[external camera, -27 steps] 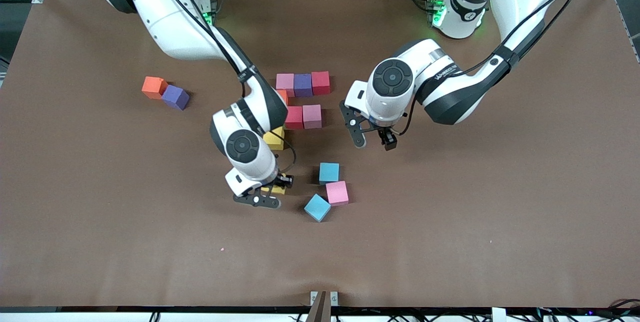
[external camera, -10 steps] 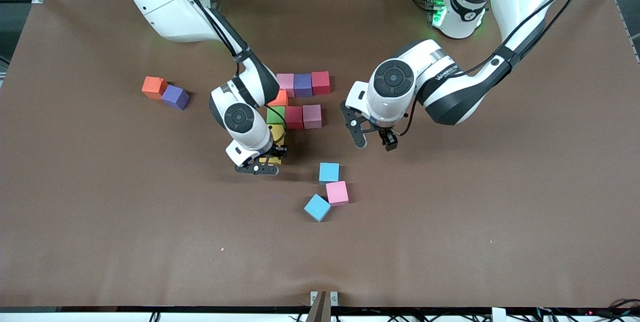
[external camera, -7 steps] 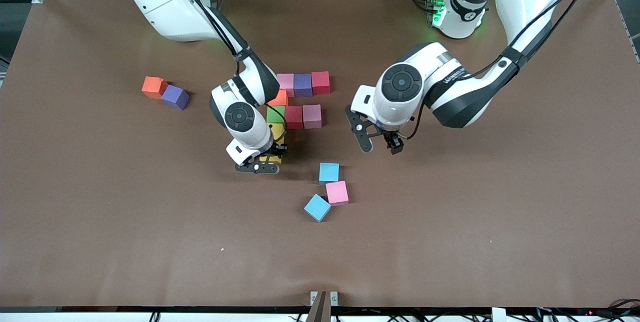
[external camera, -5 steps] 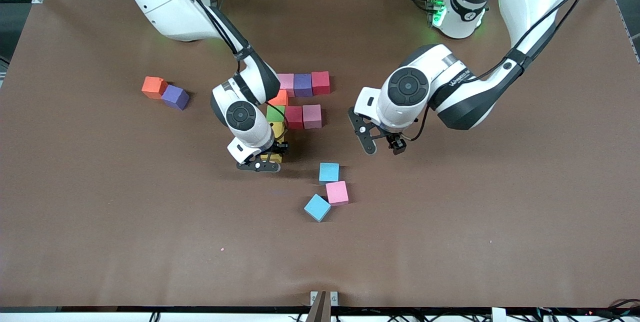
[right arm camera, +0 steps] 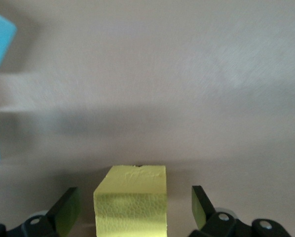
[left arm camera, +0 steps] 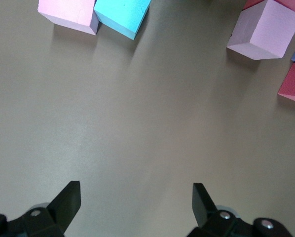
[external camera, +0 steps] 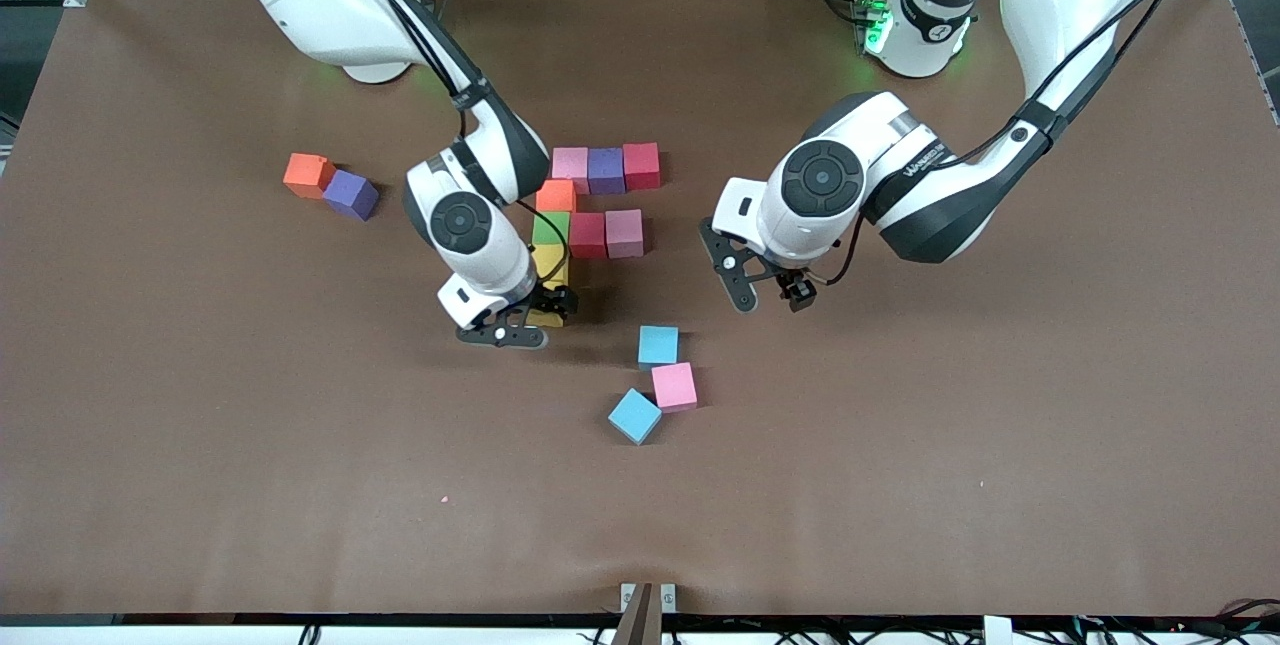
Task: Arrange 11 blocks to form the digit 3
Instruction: 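Set the yellow cube below the other yellow cube and open the right gripper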
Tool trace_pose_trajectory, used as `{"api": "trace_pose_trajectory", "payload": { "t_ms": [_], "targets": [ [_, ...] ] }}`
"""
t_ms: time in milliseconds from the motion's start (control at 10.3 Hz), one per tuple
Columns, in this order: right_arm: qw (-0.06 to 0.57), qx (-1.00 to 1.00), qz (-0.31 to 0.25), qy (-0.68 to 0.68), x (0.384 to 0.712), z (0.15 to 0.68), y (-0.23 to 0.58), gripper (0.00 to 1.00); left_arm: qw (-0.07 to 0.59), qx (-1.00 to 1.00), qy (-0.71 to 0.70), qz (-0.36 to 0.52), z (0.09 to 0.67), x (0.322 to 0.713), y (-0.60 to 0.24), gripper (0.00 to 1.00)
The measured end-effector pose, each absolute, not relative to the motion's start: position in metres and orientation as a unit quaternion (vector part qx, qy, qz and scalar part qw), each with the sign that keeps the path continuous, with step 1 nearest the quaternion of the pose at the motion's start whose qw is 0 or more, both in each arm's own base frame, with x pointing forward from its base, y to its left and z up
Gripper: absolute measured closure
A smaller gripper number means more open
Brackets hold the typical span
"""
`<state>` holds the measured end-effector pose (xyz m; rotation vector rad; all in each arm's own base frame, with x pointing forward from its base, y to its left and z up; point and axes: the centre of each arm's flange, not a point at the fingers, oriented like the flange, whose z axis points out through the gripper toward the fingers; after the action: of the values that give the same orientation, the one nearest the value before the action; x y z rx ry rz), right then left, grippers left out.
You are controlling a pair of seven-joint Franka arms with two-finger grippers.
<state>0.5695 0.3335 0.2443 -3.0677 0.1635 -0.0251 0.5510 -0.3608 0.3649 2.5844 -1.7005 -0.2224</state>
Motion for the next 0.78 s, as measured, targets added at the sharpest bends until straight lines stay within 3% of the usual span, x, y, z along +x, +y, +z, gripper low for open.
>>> {"api": "trace_pose_trajectory", "payload": {
  "t_ms": [485,775],
  "targets": [
    [0.010,-1.000,0.007,0.000,0.591,0.289,0.279,0.00,0.022,0.835,-0.545,-0.071,0.361,0.554,-0.357,0.00],
    [-0.011,-0.998,0.023,-0.049,0.605,0.305,0.227,0.00,0.035,0.833,-0.552,-0.019,0.348,0.559,-0.384,0.00]
  ]
}}
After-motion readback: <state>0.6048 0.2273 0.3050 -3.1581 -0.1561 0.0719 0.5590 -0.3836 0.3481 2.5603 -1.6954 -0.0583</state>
